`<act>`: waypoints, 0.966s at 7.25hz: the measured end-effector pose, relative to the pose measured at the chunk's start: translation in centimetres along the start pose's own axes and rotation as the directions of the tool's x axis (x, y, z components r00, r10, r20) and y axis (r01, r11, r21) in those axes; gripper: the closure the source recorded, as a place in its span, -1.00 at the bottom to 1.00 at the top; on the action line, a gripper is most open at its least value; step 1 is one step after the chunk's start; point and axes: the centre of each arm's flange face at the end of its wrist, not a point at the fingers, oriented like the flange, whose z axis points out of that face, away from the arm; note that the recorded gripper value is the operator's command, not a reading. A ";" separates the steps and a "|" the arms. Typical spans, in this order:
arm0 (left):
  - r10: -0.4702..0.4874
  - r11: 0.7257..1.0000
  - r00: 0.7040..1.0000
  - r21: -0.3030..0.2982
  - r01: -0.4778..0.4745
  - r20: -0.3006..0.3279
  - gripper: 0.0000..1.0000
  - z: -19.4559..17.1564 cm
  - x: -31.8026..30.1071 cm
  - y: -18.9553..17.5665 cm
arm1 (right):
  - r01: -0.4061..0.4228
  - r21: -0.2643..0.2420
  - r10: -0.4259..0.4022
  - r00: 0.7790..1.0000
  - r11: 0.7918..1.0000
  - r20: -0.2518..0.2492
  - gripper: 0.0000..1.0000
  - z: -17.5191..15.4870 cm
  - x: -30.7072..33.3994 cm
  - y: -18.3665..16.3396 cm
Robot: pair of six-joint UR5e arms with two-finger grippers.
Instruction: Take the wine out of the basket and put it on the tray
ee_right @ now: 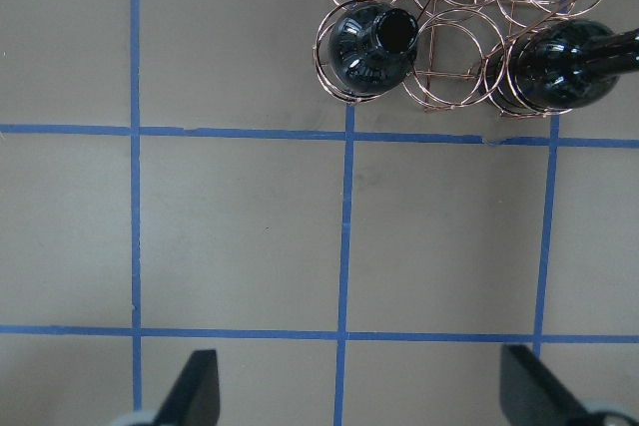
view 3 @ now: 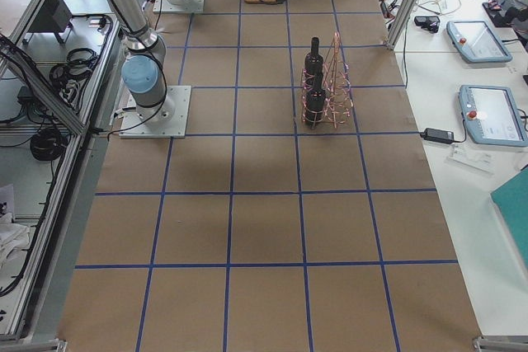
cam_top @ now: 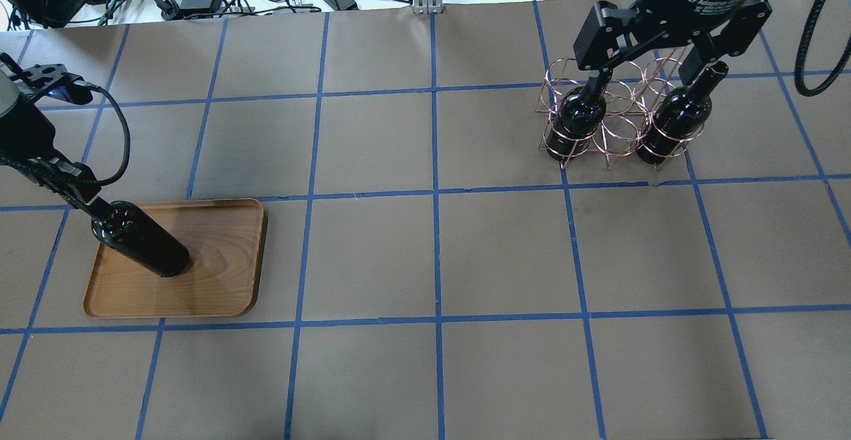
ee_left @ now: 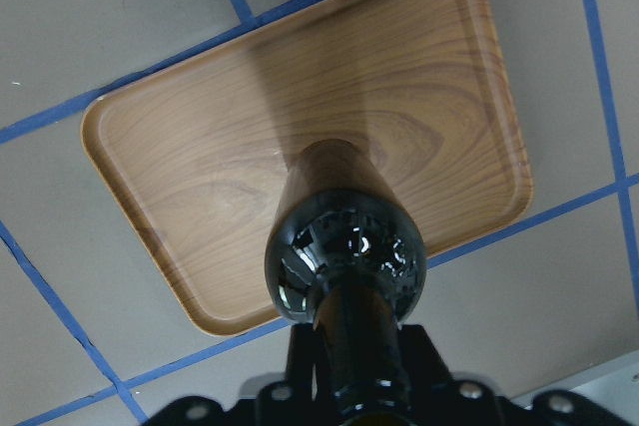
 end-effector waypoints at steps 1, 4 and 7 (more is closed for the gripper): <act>-0.003 1.000 1.000 -0.003 0.003 -0.002 -0.99 0.2 -0.1 -0.1 | 0.000 0.001 0.000 1.000 1.000 0.002 -1.00 0.0 0.0 0.0; -0.062 0.998 0.998 0.021 0.061 0.019 -1.00 -1.9 1.2 0.4 | 0.000 0.001 0.000 1.000 1.000 0.003 -1.00 0.1 0.0 -0.1; -0.386 0.919 0.922 0.107 0.380 0.041 -1.00 -6.8 6.9 0.4 | -0.001 0.001 0.001 1.000 1.000 0.003 -1.00 0.1 0.0 0.0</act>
